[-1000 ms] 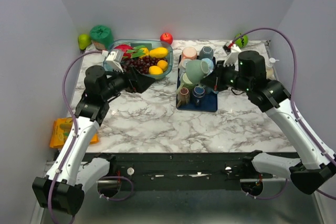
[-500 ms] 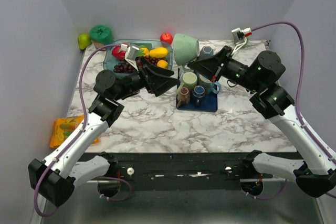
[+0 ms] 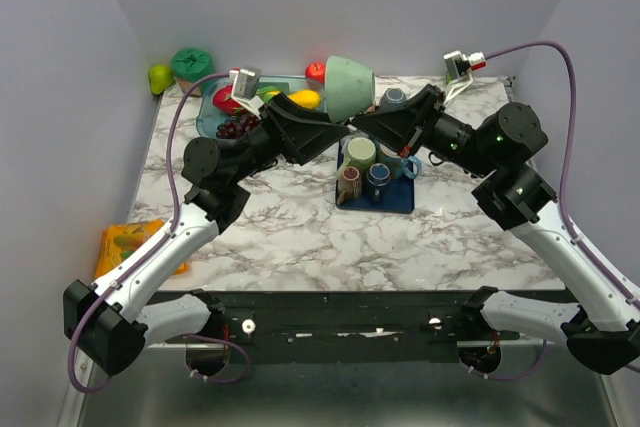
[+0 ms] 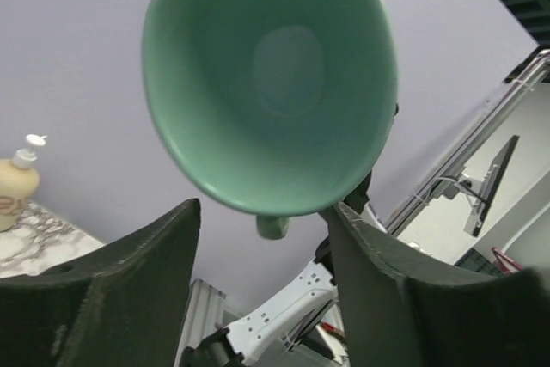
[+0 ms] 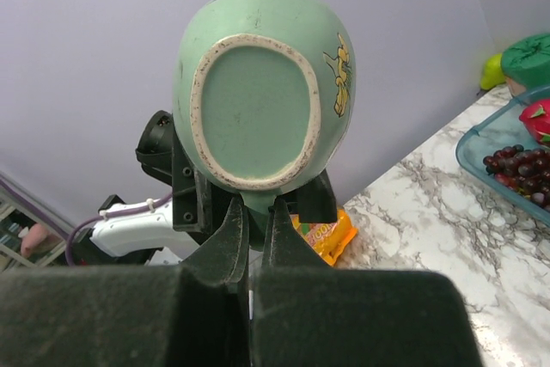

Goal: Turn the mug right side up

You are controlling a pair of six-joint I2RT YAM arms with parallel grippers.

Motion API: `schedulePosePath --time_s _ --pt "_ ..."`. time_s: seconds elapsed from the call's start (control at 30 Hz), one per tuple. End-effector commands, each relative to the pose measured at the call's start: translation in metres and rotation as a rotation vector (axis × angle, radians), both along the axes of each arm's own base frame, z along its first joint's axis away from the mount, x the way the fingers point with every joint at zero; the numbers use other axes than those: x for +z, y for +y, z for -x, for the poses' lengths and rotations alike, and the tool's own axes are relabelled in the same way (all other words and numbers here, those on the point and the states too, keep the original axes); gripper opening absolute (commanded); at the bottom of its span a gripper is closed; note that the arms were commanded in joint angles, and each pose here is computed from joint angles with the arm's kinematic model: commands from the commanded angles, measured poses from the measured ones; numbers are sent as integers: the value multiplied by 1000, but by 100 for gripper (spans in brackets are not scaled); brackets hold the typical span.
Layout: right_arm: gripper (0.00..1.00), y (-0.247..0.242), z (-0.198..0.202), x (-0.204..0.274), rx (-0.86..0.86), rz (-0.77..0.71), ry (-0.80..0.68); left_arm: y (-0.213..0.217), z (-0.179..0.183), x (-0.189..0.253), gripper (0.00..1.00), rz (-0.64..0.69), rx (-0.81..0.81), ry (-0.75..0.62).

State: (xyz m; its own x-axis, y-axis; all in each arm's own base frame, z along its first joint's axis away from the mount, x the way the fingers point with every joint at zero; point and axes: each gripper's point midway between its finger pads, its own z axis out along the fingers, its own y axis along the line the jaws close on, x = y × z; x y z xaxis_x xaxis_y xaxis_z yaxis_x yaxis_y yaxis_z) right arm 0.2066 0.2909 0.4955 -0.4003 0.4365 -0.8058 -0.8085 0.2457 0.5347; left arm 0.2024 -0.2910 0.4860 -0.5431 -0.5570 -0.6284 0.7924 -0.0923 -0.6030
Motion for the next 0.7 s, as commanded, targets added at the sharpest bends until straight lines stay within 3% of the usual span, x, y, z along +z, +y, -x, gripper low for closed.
schedulePosePath --time_s 0.0,0.3,0.43,0.5,0.67 --pt "1 -3 6 19 -6 -64 -64 5 3 26 62 85 11 -17" --pt "1 -3 5 13 -14 -83 -60 5 1 28 38 98 30 -8" --pt "1 -2 8 13 -3 -89 -70 4 -1 27 15 90 37 -2" --pt "1 0 7 11 3 -85 -73 3 -2 26 14 84 44 5" --pt "1 8 10 4 32 -77 -76 0 -8 25 25 79 57 20"
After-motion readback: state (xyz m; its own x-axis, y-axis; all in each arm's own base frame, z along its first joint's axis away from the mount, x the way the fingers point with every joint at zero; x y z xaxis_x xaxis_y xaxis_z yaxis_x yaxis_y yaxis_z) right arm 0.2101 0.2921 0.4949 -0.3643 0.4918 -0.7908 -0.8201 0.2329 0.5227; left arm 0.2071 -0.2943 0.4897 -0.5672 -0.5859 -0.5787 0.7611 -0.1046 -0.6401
